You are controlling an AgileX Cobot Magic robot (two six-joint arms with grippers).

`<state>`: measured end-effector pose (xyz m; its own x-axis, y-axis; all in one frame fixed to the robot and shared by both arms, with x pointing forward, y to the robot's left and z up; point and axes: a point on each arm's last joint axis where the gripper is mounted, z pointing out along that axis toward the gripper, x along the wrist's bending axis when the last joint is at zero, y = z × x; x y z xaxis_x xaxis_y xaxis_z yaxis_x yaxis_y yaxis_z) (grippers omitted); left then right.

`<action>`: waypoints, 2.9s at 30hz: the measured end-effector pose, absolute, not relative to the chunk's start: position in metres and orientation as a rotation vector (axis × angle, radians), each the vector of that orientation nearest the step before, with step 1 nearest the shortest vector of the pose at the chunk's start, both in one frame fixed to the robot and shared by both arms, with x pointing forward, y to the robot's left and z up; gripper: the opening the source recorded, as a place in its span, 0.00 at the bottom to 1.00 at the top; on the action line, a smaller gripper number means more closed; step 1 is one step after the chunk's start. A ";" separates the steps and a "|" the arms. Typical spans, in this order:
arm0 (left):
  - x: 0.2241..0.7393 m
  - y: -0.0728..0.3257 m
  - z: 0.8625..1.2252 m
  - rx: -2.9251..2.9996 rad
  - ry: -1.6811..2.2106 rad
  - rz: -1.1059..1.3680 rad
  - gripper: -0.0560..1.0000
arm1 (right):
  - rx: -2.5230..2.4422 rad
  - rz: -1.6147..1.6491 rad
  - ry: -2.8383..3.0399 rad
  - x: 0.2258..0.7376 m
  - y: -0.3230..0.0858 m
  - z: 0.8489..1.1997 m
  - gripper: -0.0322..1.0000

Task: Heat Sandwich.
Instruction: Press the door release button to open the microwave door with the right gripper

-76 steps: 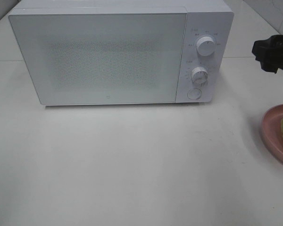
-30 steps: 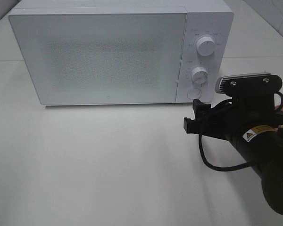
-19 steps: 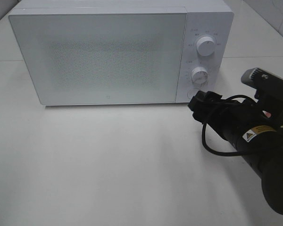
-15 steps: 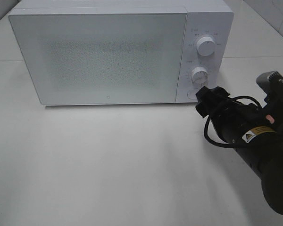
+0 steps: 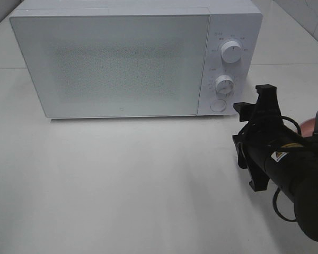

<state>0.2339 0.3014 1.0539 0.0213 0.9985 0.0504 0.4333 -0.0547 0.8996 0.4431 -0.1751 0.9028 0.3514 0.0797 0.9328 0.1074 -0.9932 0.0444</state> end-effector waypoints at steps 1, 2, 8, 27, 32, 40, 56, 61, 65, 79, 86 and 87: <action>0.234 0.301 1.054 1.580 1.498 0.996 0.97 | -2.558 -1.763 -0.163 0.443 -0.175 0.903 0.60; 0.234 0.301 1.054 1.580 1.498 0.996 0.97 | -2.550 -1.755 -0.134 0.443 -0.175 0.903 0.52; 0.234 0.301 1.054 1.580 1.498 0.996 0.97 | -2.537 -1.744 -0.092 0.443 -0.175 0.903 0.17; 0.234 0.301 1.054 1.580 1.498 0.996 0.97 | -2.558 -1.696 -0.101 0.465 -0.171 0.885 0.04; 0.234 0.301 1.054 1.580 1.498 0.996 0.97 | -2.532 -1.700 -0.126 0.482 -0.168 0.881 0.04; 0.234 0.301 1.054 1.580 1.498 0.996 0.97 | -2.557 -1.638 -0.137 0.502 -0.169 0.874 0.04; 0.234 0.301 1.054 1.580 1.498 0.996 0.97 | -2.592 -1.597 -0.135 0.543 -0.177 0.862 0.04; 0.234 0.301 1.054 1.580 1.498 0.996 0.97 | -2.608 -1.593 -0.115 0.556 -0.182 0.857 0.04; 0.234 0.301 1.054 1.580 1.498 0.996 0.97 | -2.613 -1.587 -0.110 0.562 -0.182 0.855 0.04; 0.234 0.301 1.054 1.580 1.498 0.996 0.97 | -2.652 -1.569 -0.136 0.577 -0.179 0.844 0.04; 0.234 0.301 1.054 1.580 1.498 0.996 0.97 | -2.633 -1.627 -0.100 0.579 -0.178 0.845 0.04; 0.234 0.301 1.054 1.580 1.498 0.996 0.97 | -2.628 -1.638 -0.097 0.579 -0.178 0.846 0.04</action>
